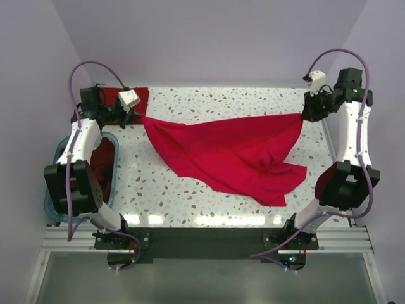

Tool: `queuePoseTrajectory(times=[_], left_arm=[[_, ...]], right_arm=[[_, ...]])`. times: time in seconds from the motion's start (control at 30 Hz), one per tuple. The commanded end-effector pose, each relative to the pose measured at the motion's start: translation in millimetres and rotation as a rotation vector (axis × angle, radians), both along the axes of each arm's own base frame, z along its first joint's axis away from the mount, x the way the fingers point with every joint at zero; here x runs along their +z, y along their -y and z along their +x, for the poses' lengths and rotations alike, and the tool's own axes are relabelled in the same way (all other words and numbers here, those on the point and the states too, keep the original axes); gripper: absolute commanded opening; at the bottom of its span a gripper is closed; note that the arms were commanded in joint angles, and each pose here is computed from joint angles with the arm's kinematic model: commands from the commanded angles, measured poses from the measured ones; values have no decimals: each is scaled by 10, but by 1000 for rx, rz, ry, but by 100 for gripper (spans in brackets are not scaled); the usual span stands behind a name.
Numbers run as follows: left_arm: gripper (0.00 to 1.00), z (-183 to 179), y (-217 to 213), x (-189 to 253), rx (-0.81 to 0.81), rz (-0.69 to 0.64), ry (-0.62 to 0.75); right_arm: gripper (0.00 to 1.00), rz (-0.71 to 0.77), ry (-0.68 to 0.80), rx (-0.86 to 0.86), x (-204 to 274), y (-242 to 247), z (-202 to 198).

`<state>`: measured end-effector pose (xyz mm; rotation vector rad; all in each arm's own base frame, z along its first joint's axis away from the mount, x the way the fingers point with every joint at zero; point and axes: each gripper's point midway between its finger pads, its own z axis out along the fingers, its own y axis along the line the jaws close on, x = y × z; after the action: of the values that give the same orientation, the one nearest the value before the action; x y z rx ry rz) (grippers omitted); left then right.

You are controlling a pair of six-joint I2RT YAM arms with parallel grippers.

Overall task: Fold and stack the t-shirts
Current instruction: Flatten the tshirt out

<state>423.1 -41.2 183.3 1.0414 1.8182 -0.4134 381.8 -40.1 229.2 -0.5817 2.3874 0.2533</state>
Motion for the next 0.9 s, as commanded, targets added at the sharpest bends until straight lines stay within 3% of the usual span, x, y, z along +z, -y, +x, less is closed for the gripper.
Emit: queuePoseTrajectory(times=[0.0,0.07,0.1,0.13,0.17,0.23,0.27,0.3,0.33,0.37,0.43,0.67,0.87], left_arm=[[0,-97,121,556,-136,-33,246],[0,-259,305,577,-315,26,367],[0,-450,385,441,-373,31,304],[0,-476,395,366,-465,139,387],[0,-589,460,227,-509,146,338],[16,-564,413,150,-509,175,337],[32,-533,344,121,-483,180,330],[36,-420,271,130,-448,201,372],[48,-362,153,93,-343,178,305],[52,-90,-108,194,-57,99,268],[54,-19,-164,243,15,64,259],[55,-294,179,-192,176,-220,-215],[44,-531,488,-961,389,-230,-667]], right_arm=[[0,-7,212,-20,594,166,234],[0,-8,233,-15,682,209,230],[0,-9,219,-5,653,198,194],[0,-10,198,2,581,192,157],[0,-17,187,18,551,177,100],[0,-1,150,50,421,124,5],[0,4,135,59,375,103,-30],[0,17,106,73,330,62,-117],[0,32,86,107,265,6,-175],[0,67,-2,146,95,-113,-392],[0,72,-17,153,53,-132,-429],[0,75,-66,151,-118,-153,-544],[0,77,-75,140,-161,-142,-534]])
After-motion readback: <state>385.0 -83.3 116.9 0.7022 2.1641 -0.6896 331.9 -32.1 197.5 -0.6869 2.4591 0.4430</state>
